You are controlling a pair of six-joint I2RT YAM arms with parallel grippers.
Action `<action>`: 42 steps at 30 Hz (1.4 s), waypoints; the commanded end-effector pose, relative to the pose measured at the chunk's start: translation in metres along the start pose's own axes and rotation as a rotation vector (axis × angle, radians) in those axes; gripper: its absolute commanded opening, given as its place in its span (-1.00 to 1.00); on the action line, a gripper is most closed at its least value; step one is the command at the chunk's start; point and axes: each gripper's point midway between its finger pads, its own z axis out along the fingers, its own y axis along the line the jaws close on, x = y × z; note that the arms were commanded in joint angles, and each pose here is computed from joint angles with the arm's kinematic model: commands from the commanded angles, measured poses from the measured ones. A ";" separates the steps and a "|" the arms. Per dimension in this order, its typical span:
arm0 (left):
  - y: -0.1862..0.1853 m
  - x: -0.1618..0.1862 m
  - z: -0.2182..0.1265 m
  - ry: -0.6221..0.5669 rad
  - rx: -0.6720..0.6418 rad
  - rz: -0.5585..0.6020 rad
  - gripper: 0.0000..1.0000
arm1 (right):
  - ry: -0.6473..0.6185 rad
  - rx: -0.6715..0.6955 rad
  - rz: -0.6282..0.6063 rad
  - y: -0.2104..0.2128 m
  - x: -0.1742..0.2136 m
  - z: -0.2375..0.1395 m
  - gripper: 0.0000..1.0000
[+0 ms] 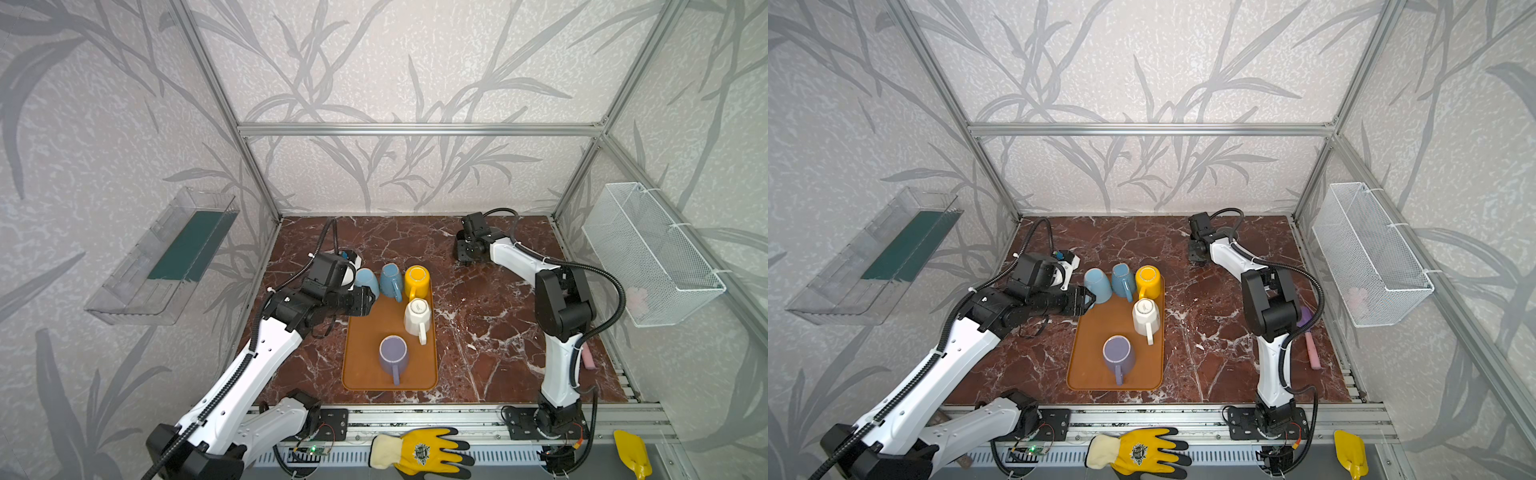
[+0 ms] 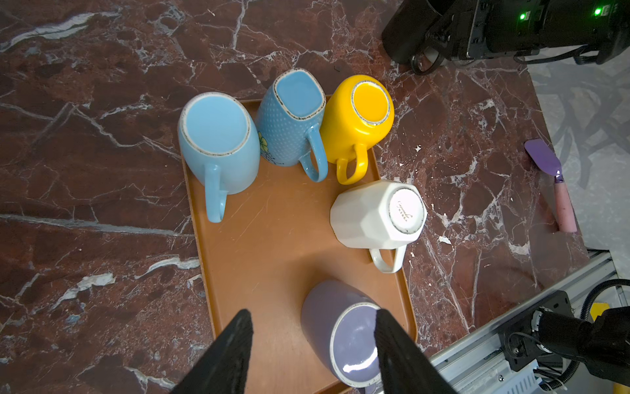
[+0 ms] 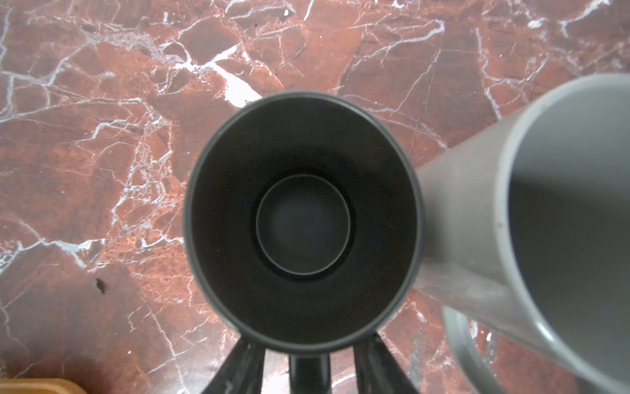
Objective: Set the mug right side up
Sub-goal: 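Lower the upright black mug beside the grey mug with the right gripper, then release the black mug with the right gripper while the left gripper moves over the tray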
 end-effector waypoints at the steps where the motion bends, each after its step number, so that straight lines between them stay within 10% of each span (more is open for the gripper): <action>1: -0.004 -0.002 -0.014 -0.014 0.005 -0.005 0.20 | -0.047 -0.007 0.014 -0.005 -0.013 -0.022 -0.03; 17: 0.022 0.021 0.004 0.012 -0.101 -0.124 0.23 | -0.086 -0.152 0.009 -0.004 0.035 -0.109 0.39; 42: 0.072 0.011 0.084 0.029 -0.254 -0.247 0.35 | -0.156 -0.270 0.045 -0.015 0.092 -0.168 0.29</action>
